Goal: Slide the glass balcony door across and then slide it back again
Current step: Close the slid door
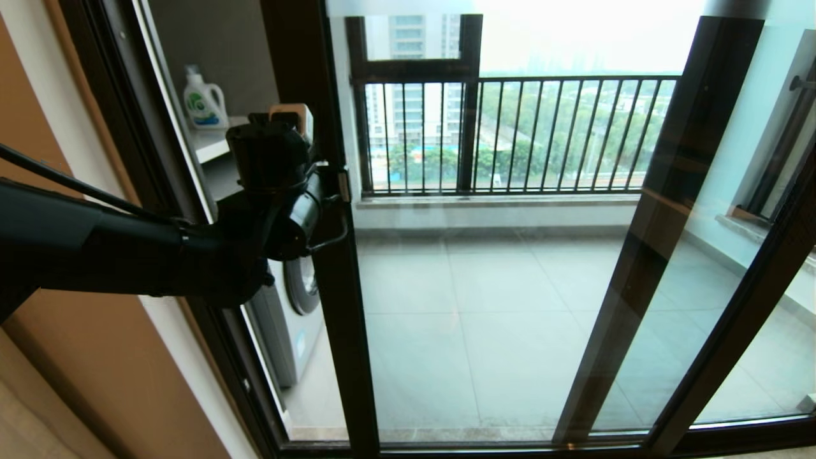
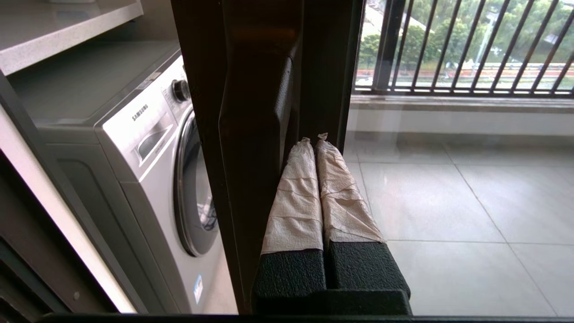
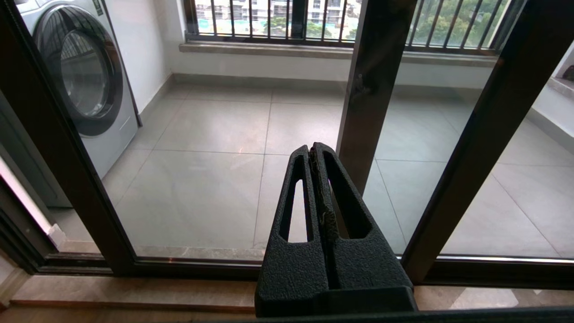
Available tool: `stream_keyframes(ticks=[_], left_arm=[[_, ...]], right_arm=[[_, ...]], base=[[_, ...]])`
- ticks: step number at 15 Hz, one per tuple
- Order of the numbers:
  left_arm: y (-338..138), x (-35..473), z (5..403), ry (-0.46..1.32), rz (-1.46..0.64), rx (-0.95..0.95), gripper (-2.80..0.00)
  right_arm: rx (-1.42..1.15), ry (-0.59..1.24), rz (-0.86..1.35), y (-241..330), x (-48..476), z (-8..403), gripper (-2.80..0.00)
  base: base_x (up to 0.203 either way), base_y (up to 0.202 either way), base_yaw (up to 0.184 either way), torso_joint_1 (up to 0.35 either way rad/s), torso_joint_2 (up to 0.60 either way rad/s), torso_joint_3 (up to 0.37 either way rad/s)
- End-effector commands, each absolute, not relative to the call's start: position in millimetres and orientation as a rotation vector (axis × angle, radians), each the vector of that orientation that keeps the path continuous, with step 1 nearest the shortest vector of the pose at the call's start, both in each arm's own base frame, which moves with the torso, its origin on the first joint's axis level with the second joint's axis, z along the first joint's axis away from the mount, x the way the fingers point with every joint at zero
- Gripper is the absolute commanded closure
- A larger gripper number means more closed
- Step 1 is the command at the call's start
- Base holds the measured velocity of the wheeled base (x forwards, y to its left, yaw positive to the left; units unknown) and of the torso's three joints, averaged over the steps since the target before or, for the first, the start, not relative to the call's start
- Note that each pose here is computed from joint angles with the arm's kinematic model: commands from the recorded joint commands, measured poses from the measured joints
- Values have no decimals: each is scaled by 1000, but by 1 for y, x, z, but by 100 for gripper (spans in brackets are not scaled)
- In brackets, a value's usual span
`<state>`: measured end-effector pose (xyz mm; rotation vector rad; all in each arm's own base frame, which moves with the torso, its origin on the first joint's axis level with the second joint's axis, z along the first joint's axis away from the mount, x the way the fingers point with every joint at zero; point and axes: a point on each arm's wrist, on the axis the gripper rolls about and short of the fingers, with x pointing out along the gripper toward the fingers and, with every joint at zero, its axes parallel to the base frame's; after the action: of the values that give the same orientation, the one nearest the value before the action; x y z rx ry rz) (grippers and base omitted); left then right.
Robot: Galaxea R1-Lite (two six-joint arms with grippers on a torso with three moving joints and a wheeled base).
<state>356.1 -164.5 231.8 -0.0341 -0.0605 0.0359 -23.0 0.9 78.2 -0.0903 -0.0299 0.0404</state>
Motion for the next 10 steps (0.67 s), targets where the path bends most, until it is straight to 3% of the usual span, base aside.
stream_keyframes(ticks=[1, 10], left_arm=[[-151, 353, 232, -55, 51, -32, 0], [-111, 367, 221, -24, 133, -17, 0]], right_arm=[[-91, -17, 42, 1, -22, 75, 0], [-91, -18, 42, 1, -22, 75, 0]], base=[[0, 0, 0, 0, 0, 0], [0, 0, 0, 0, 0, 0]])
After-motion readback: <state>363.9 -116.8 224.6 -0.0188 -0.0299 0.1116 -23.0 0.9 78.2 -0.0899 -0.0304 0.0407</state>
